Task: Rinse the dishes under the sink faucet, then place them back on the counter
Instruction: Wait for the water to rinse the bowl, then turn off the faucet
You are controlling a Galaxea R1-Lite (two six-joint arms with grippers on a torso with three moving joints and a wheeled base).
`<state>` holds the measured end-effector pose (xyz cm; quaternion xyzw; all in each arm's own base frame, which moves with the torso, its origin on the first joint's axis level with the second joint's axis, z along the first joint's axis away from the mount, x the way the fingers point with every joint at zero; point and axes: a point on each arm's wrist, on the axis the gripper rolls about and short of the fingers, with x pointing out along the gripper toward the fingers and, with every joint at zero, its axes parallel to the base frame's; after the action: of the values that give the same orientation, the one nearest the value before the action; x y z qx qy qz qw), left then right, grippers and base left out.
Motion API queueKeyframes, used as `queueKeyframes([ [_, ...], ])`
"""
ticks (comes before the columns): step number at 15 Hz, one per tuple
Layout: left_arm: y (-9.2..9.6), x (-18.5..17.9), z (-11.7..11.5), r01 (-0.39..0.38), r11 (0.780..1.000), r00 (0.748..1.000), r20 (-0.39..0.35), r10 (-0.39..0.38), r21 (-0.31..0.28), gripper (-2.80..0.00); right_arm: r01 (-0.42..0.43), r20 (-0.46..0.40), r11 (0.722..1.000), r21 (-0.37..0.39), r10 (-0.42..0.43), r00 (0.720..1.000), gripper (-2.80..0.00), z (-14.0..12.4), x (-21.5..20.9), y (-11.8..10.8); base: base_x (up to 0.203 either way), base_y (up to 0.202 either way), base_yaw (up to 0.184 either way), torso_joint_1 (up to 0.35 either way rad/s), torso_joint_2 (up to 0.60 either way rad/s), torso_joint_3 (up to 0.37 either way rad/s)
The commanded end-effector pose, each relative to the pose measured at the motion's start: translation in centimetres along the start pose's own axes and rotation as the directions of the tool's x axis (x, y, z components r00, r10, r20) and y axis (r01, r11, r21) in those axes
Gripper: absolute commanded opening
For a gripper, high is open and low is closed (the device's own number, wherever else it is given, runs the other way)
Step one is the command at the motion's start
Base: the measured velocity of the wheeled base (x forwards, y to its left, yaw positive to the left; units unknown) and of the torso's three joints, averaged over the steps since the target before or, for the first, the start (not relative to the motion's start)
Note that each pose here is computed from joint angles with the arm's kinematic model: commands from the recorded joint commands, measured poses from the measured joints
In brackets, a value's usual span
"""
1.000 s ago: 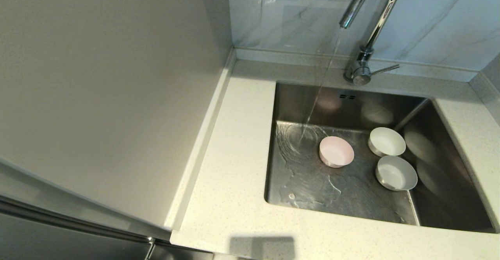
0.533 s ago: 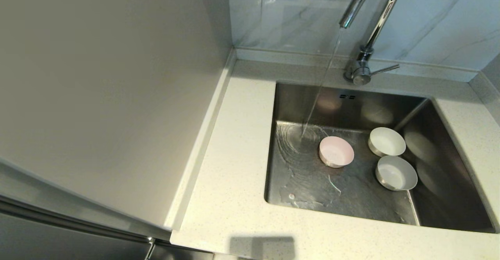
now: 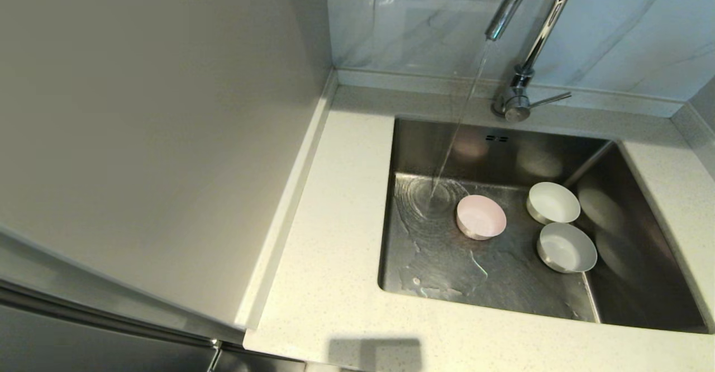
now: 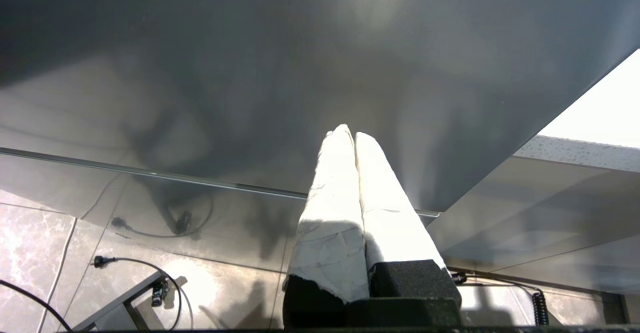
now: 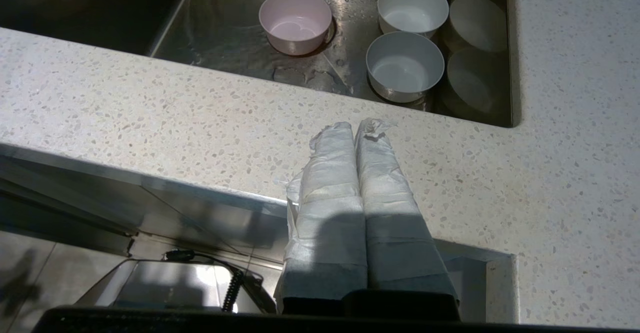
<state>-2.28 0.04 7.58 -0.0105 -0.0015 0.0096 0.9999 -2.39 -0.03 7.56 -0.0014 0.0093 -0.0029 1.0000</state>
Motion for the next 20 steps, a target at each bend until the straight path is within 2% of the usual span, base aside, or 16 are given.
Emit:
queueKeyframes([
  [1, 0.0, 0.0, 0.0, -0.001, 1.0, 1.0, 0.003, 0.001, 0.0, -2.8, 0.0, -0.001, 1.0, 0.0, 0.0, 1.0, -2.8, 0.0, 0.0, 0.0, 0.0, 0.0, 0.0, 0.0, 0.0, 0.0],
  [10, 0.0, 0.0, 0.0, -0.001, 1.0, 1.0, 0.003, 0.001, 0.0, -2.8, 0.0, -0.004, 1.0, -0.001, 0.0, 1.0, -2.8, 0.0, 0.0, 0.0, 0.0, 0.0, 0.0, 0.0, 0.0, 0.0],
  [13, 0.0, 0.0, 0.0, -0.001, 1.0, 1.0, 0.003, 0.001, 0.0, -2.8, 0.003, -0.116, 1.0, -0.001, -0.003, 0.993, -2.8, 0.2, 0.9, 0.0, 0.0, 0.0, 0.0, 0.0, 0.0, 0.0],
  [15, 0.0, 0.0, 0.0, -0.001, 1.0, 1.0, 0.003, 0.001, 0.001, -2.8, 0.013, -0.239, 1.0, 0.02, -0.008, 0.971, -2.8, 0.5, 1.9, 0.0, 0.0, 0.0, 0.0, 0.0, 0.0, 0.0],
  [17, 0.0, 0.0, 0.0, -0.001, 1.0, 1.0, 0.003, 0.001, 0.0, -2.8, 0.023, -0.353, 0.999, 0.027, -0.012, 0.936, -2.8, 1.2, 3.2, 0.0, 0.0, 0.0, 0.0, 0.0, 0.0, 0.0],
  [20, 0.0, 0.0, 0.0, -0.001, 1.0, 1.0, 0.003, 0.001, 0.0, -2.8, 0.018, -0.424, 0.999, 0.031, -0.003, 0.906, -2.8, 4.9, 6.3, 0.1, 0.0, 0.0, 0.0, 0.0, 0.0, 0.0],
])
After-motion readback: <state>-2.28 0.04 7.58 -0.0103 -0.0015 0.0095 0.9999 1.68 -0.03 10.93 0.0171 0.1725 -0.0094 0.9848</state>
